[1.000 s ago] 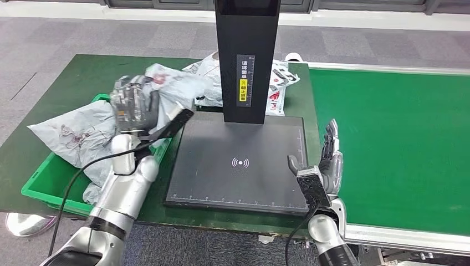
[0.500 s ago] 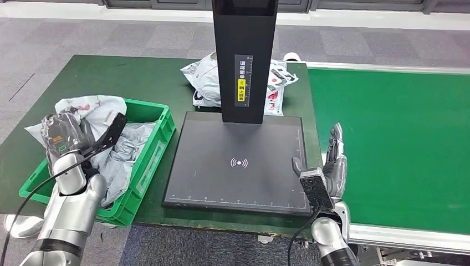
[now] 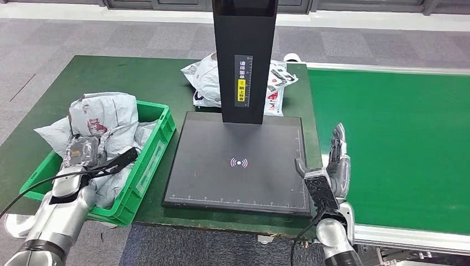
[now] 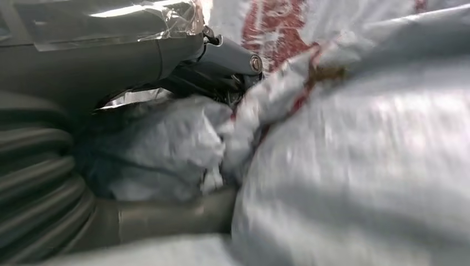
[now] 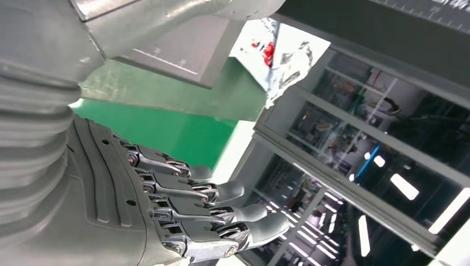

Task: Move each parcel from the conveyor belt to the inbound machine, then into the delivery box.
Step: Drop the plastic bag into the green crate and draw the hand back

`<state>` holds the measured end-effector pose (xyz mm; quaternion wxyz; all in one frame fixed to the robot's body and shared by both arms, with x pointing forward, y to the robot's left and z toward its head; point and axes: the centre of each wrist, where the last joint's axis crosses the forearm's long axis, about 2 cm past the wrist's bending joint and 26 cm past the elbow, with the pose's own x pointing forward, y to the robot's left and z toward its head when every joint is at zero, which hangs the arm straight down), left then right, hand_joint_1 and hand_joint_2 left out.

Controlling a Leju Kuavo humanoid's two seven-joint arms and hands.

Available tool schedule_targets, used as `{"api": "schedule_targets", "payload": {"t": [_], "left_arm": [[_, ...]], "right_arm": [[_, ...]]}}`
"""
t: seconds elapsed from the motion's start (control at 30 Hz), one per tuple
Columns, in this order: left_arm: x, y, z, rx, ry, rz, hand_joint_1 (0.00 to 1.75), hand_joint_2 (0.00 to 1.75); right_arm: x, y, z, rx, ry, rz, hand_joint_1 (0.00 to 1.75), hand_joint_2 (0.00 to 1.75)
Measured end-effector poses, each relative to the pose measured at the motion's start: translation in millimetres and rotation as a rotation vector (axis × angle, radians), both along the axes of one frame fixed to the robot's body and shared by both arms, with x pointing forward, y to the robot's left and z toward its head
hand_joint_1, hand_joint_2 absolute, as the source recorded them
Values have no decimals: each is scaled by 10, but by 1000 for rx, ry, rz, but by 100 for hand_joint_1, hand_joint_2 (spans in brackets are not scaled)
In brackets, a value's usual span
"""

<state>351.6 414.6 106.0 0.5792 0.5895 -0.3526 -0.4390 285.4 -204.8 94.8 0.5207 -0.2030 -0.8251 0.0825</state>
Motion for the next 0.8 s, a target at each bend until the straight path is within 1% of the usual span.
{"api": "schedule_targets", "payload": {"t": [0.07,0.13,0.23,0.3,0.43,0.6,0.67,0.8], "left_arm": [[29,26,45,-85,-74,10,0,87],[71,52,121,-215,-214,11,0,0],[152,114,286,-410,-486,3,0,0],[206,149,389,-475,-604,2,0,0],[249,165,471,-527,-699,5,0,0],[282,200,579,-622,-969,4,0,0],[302,208,629,-649,-1049,-2,0,0],[338,194,706,-692,-1131,-29,0,0]], "right_arm": [[-48,-10,-6,4,8,-4,0,175],[-76,-15,-5,9,14,-6,0,175],[-87,-17,1,15,18,-8,0,175],[-91,-17,-1,19,20,-9,0,175],[-93,-17,-3,24,19,-11,0,175],[-56,-20,9,50,-6,-17,0,175],[-17,-20,16,61,-20,-19,0,175],[70,-19,29,77,-33,-18,0,175]]}}
